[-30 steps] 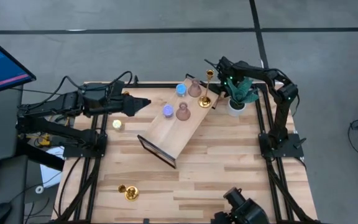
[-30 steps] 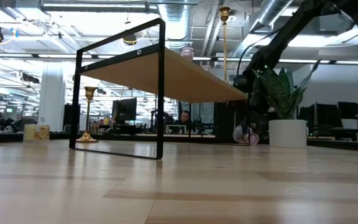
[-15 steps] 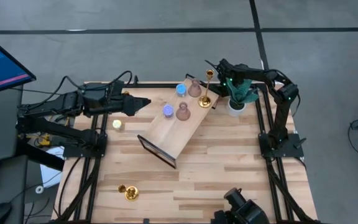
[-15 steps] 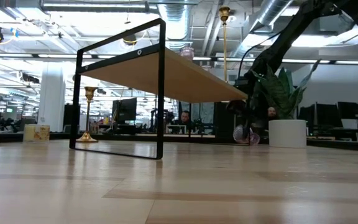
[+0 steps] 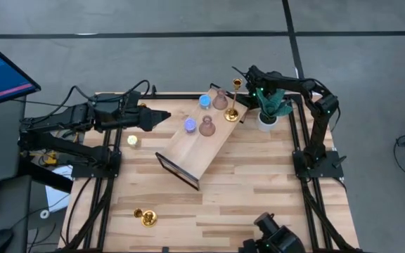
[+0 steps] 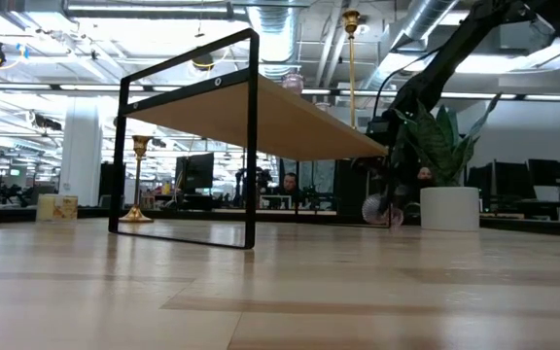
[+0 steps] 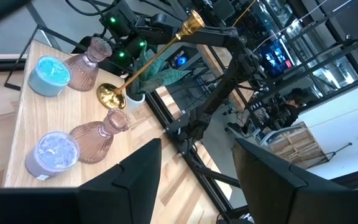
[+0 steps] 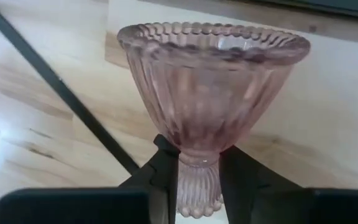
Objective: Pick & Place candle stick holders
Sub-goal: Put the glass candle holder on the shelf
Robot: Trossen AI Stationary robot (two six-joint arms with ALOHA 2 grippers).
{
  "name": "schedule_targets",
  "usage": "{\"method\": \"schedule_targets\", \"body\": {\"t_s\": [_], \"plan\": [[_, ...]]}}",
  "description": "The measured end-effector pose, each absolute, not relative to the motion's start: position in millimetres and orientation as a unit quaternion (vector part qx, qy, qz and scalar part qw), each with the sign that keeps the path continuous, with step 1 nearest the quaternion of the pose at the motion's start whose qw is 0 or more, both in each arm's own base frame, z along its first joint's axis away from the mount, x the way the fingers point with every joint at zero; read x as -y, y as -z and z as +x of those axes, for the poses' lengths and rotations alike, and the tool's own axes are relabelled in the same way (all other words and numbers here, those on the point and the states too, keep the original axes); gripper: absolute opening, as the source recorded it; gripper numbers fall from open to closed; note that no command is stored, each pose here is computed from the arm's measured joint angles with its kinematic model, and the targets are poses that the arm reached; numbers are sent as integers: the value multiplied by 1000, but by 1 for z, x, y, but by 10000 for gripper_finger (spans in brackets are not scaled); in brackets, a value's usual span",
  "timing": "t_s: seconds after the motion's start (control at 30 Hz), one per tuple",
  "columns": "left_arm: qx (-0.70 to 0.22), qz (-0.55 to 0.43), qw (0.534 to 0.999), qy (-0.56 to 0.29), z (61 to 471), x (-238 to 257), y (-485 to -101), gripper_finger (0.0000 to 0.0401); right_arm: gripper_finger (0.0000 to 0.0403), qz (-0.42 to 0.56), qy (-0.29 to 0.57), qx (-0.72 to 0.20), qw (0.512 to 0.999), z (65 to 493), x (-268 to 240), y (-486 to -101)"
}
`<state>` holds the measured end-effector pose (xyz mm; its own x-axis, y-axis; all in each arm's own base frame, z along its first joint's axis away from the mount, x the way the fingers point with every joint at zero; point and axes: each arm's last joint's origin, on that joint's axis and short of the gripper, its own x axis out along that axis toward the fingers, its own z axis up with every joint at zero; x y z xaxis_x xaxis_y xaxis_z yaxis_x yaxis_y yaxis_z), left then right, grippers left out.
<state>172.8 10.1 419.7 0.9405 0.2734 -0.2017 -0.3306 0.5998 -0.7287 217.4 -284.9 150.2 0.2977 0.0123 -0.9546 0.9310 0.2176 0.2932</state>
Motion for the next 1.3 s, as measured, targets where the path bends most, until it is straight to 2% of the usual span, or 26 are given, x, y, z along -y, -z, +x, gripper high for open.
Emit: {"method": "schedule_targets", "body": {"t_s": [0.13,0.37,0.5,0.6,0.8,1.3], "plan": [[-36,-415,894,-167,173,-10,-420,199,78,504,360,-464,633,218,285,-151],[-36,-415,894,-167,173,-10,-420,199,185,447,418,-494,617,222,281,-144],[-35,-415,894,-167,173,-10,-420,199,209,448,439,-486,609,217,286,-143],[-34,-415,894,-166,173,-10,-420,199,193,457,433,-495,598,213,289,-137],[-32,-415,894,-165,173,-10,-420,199,113,462,409,-528,584,211,287,-124],[-34,-403,899,-166,173,-10,-420,199,114,471,389,-528,590,208,295,-136]]}}
